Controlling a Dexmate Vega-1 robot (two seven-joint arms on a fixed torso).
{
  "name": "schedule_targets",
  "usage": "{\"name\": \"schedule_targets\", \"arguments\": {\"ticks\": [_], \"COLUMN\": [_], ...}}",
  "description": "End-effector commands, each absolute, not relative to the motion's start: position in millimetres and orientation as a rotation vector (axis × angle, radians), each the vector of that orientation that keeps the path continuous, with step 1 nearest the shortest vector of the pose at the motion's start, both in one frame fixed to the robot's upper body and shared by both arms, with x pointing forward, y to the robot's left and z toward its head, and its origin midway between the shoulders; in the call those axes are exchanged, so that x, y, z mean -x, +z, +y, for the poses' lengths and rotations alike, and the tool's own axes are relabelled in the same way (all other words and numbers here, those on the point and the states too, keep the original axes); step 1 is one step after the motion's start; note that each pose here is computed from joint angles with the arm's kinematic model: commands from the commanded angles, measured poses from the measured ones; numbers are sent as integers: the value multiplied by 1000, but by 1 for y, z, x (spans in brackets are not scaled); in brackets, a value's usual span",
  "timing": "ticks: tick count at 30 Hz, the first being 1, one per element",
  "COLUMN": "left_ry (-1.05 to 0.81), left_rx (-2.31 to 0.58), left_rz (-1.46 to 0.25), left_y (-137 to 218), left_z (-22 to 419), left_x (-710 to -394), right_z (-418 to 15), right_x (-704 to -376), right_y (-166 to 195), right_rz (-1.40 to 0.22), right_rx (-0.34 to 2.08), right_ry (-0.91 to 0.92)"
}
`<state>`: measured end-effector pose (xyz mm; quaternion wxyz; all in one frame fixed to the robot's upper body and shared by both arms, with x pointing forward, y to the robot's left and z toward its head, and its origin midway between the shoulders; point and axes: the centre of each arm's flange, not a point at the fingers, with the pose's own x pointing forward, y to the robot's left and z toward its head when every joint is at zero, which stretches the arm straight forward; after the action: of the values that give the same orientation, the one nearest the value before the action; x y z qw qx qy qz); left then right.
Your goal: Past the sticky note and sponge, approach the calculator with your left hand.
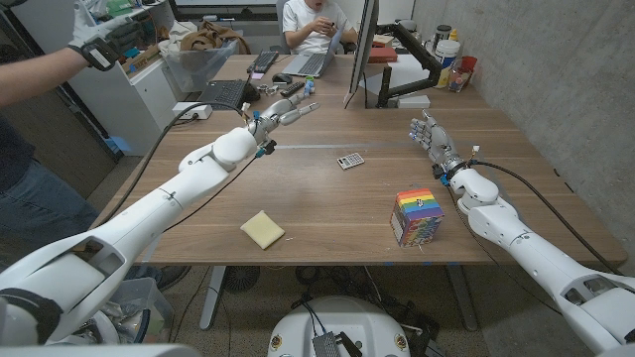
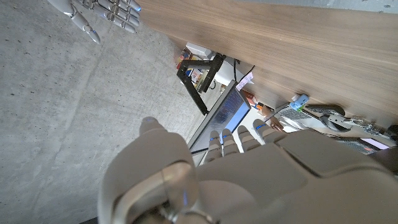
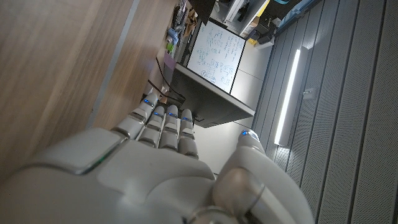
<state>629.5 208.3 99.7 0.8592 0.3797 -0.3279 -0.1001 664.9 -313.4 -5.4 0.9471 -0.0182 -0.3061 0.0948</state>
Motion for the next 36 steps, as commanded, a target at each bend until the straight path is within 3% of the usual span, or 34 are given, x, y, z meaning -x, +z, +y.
{"name": "schedule_targets", "arguments": {"ticks": [1,36], "left_ry": [-235,-262], "left_rx": [-817,-937], "left_rz": [-693,-671], "left_y": [99,97], "left_z": [196,173], "left_x": [-631,-632], "right_z": [-312,-310], "right_x": [-664,-660], "right_y": [-4,-2], "right_rz": [-630,-643], "right_rx": [39,51], "right_ry": [194,205]}}
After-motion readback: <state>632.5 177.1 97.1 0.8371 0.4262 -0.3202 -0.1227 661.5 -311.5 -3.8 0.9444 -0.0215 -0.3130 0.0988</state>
